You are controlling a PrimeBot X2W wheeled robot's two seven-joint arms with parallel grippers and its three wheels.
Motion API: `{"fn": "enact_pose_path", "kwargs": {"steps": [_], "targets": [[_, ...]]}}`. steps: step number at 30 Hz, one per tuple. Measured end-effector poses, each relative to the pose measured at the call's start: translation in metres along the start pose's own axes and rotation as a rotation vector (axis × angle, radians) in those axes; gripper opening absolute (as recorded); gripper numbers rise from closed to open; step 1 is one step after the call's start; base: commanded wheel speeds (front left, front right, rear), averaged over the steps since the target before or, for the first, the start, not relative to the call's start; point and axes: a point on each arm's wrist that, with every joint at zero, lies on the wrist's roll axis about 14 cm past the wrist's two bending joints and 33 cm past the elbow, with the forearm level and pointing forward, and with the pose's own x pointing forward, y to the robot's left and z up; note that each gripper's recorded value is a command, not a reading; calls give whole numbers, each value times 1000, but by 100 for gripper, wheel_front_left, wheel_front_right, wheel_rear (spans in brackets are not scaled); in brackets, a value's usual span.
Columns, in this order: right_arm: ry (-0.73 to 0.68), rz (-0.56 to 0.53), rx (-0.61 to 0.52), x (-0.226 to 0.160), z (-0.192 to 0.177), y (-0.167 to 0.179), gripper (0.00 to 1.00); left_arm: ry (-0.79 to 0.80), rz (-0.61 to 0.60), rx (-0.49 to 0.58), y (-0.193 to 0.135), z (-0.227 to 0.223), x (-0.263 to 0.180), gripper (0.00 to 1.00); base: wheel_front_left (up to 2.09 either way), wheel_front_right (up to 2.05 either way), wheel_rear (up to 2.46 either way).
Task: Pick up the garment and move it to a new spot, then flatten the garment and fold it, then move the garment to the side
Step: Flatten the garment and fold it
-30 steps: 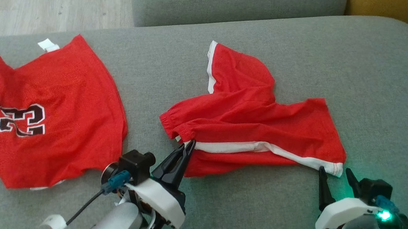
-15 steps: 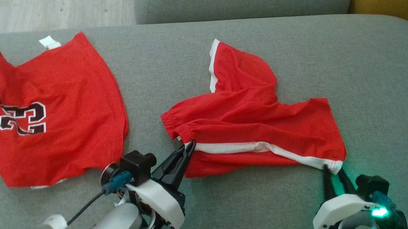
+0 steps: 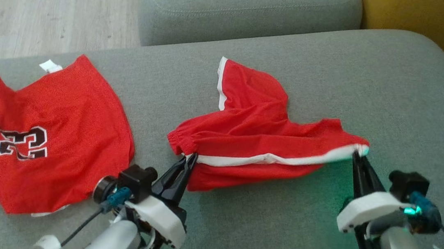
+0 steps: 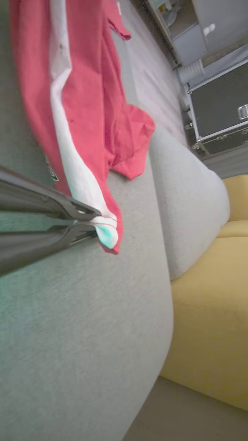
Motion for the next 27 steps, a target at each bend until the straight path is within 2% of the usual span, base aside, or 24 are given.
{"fn": "enact_pose_path", "kwargs": {"steps": [6,11,18,27], "targets": [[-161,51,30,2,63,14,0,-48,-6,118,11,26,1,0,0,0,0],[-270,103,64,3,120,22,0,-157,-18,252,21,83,13,0,0,0,0],[-479,175,22,5,221,37,0,-318,-26,410,26,168,22,0,0,0,0],[-636,185,-95,-8,279,39,0,-498,-45,508,14,239,18,0,0,0,0]]}}
